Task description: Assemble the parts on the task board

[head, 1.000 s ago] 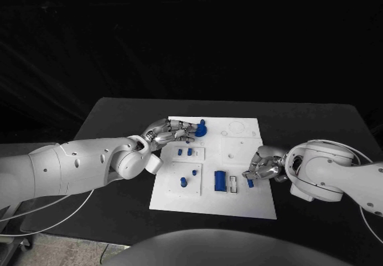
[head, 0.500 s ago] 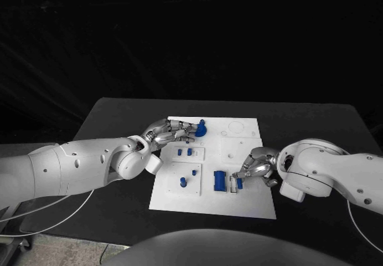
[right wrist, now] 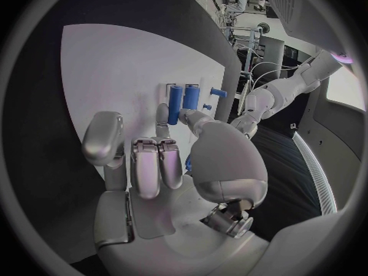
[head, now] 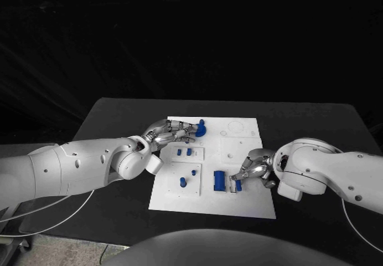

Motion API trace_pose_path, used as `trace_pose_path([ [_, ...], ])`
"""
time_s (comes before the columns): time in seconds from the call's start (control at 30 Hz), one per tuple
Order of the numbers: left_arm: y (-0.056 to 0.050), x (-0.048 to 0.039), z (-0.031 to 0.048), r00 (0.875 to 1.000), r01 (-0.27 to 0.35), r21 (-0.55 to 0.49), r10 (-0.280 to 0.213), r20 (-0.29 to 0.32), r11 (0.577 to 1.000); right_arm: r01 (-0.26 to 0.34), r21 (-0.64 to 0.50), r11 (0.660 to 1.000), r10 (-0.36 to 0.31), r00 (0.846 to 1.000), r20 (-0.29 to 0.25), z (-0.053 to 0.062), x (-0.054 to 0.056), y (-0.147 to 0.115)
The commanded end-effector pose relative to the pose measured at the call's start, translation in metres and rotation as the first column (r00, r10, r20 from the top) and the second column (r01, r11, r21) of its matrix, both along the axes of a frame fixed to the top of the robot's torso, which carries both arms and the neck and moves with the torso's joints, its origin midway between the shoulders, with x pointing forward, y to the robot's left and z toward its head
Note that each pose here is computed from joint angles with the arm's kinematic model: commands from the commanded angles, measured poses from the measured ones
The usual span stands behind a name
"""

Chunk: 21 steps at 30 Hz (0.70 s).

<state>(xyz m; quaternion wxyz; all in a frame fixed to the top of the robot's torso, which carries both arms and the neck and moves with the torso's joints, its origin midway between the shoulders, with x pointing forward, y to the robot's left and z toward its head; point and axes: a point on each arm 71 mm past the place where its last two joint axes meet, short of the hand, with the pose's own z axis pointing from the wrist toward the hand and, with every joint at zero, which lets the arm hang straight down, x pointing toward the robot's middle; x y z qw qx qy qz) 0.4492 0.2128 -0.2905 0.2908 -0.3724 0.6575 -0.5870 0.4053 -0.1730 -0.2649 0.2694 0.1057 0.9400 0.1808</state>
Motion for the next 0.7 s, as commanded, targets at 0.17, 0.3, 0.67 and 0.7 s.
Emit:
trace_pose_path([
  [0.17,-0.0032,-0.0011,0.0,1.0,0.025,-0.016,-0.025,-0.006,1.0,-0.032,-0.053,0.998,0.034,0.999,0.039,-0.0024,0.001,-0.0007],
  [0.3,-0.0031,-0.0012,0.0,1.0,0.025,-0.016,-0.025,-0.006,1.0,-0.029,-0.049,0.998,0.031,0.999,0.044,-0.0053,-0.0001,0.0012],
  [0.67,-0.0037,-0.0015,-0.0001,1.0,0.028,-0.016,-0.028,-0.009,0.999,-0.021,-0.024,0.999,0.022,0.999,0.042,-0.0095,-0.0025,0.0076],
  [0.7,-0.0038,-0.0015,-0.0001,1.0,0.028,-0.016,-0.028,-0.009,0.999,-0.019,-0.022,1.0,0.02,0.999,0.04,-0.0096,-0.0027,0.0077],
])
